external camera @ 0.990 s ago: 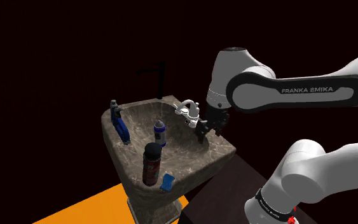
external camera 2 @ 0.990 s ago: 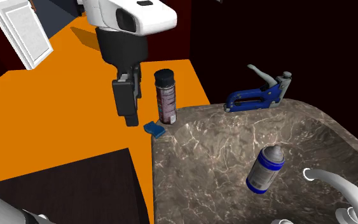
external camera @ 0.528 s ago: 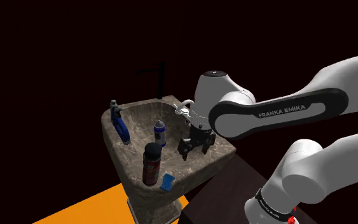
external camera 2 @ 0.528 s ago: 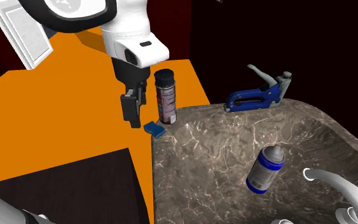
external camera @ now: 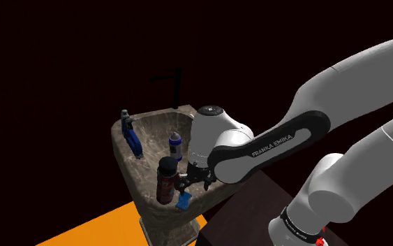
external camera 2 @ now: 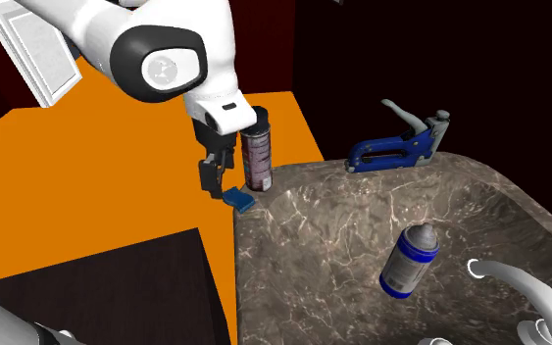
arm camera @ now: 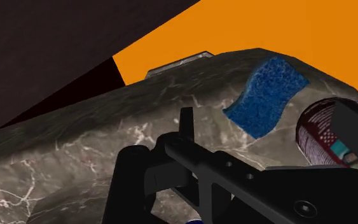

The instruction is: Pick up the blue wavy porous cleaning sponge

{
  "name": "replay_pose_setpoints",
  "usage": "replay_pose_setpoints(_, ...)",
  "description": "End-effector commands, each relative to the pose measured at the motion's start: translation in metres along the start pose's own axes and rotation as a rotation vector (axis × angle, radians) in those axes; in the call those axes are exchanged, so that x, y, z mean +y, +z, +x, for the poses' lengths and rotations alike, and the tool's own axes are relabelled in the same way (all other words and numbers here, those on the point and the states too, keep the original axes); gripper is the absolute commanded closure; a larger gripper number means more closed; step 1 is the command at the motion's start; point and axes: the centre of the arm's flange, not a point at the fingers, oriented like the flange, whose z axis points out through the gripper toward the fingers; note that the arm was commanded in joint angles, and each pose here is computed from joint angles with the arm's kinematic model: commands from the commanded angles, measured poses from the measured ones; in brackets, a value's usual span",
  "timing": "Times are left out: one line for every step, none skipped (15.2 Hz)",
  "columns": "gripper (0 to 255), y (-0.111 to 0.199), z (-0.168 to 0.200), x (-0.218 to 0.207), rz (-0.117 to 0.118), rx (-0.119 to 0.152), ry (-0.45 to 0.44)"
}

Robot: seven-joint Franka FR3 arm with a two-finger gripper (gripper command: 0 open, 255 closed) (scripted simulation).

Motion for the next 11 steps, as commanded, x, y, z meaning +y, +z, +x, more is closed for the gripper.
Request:
replay_pose_setpoints(0,0.019,-0.002,-0.020,0.011,-0.001,0.035)
replay_pose_setpoints(0,0.028,-0.002,-0.029,0.014,-0.001,0.050)
replay_pose_setpoints(0,0.033,-0.003,-0.034,0.015,-0.001,0.058)
replay_pose_setpoints(0,0.038,-0.003,-0.034,0.015,-0.001,0.058)
replay_pose_setpoints(0,0.044,-0.002,-0.034,0.015,-0.001,0.058)
replay_pose_setpoints(0,0.049,-0.002,-0.034,0.015,-0.001,0.058)
replay_pose_setpoints(0,0.054,-0.002,-0.034,0.015,-0.001,0.058)
replay_pose_setpoints(0,0.060,-0.002,-0.034,0.015,-0.001,0.058)
replay_pose_setpoints(0,0.065,-0.002,-0.034,0.015,-0.001,0.058)
replay_pose_setpoints(0,0.070,-0.002,-0.034,0.015,-0.001,0.058)
replay_pose_setpoints(0,0.073,-0.002,-0.034,0.015,-0.001,0.058)
